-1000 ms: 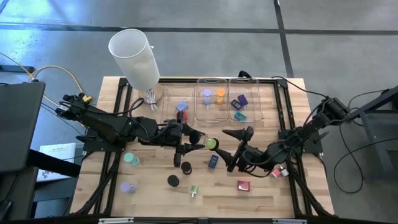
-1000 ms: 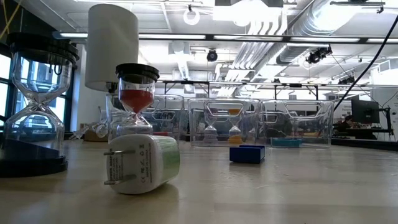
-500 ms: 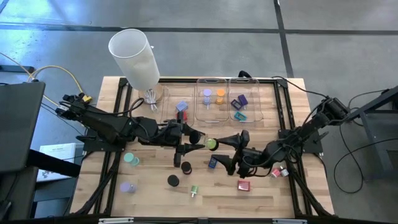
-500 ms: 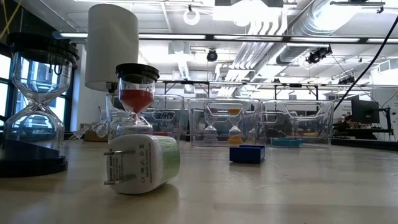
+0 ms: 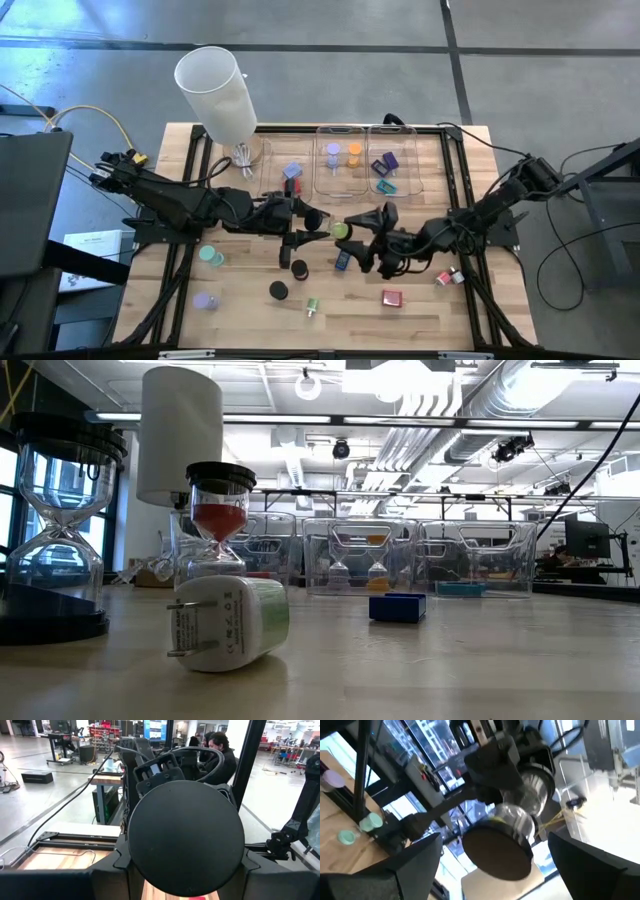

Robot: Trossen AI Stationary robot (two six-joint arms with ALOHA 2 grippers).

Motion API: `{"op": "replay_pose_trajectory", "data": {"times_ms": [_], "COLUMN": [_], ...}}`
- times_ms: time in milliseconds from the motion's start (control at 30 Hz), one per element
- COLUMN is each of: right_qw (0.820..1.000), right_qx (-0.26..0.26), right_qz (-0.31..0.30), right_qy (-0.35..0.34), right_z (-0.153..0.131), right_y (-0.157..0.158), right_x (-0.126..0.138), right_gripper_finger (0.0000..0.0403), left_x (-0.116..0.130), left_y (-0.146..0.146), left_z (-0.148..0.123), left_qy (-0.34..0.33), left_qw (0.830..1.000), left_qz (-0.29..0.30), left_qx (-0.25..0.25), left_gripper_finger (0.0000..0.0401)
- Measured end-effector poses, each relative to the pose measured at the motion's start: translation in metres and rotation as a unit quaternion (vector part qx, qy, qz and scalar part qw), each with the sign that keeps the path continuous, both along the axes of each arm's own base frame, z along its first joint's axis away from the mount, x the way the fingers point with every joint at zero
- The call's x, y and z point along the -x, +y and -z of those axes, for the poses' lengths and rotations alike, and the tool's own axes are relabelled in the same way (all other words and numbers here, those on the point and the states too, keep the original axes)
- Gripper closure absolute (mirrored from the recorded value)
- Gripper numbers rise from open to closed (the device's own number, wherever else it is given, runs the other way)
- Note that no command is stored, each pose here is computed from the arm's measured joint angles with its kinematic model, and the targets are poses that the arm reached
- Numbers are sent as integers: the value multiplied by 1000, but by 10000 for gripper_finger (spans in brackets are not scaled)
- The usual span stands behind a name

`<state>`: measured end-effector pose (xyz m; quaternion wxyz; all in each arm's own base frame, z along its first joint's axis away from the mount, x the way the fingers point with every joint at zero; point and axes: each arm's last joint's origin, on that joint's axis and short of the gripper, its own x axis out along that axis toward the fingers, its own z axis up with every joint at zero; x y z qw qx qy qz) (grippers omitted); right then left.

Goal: Pick & Place Office items
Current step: Put the green hourglass into the middle transparent bin

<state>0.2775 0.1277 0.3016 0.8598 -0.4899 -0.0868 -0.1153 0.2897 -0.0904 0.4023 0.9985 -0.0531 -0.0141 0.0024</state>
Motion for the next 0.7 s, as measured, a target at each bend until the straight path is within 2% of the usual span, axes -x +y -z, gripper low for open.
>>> {"op": "replay_pose_trajectory", "data": {"times_ms": [200,400,600,700], "right_qw": [999,996,986,981], "right_qx": [8,76,121,147], "right_qz": [-2,15,49,58], "right_qy": [-44,-40,-106,-109], "right_z": [-4,11,21,26], "right_y": [-4,-3,0,1], "right_x": [-4,-16,-23,-25], "right_gripper_finger": [50,50,50,50], "left_x": [0,0,0,0], "left_y": [0,0,0,0], "left_z": [-1,-1,-1,-1], "left_qy": [-3,-4,-3,-3], "left_qw": [1000,1000,1000,1000], "left_qz": [0,-1,-1,-1], "left_qx": [-4,-10,-14,-14], "left_gripper_finger": [236,236,236,236]}}
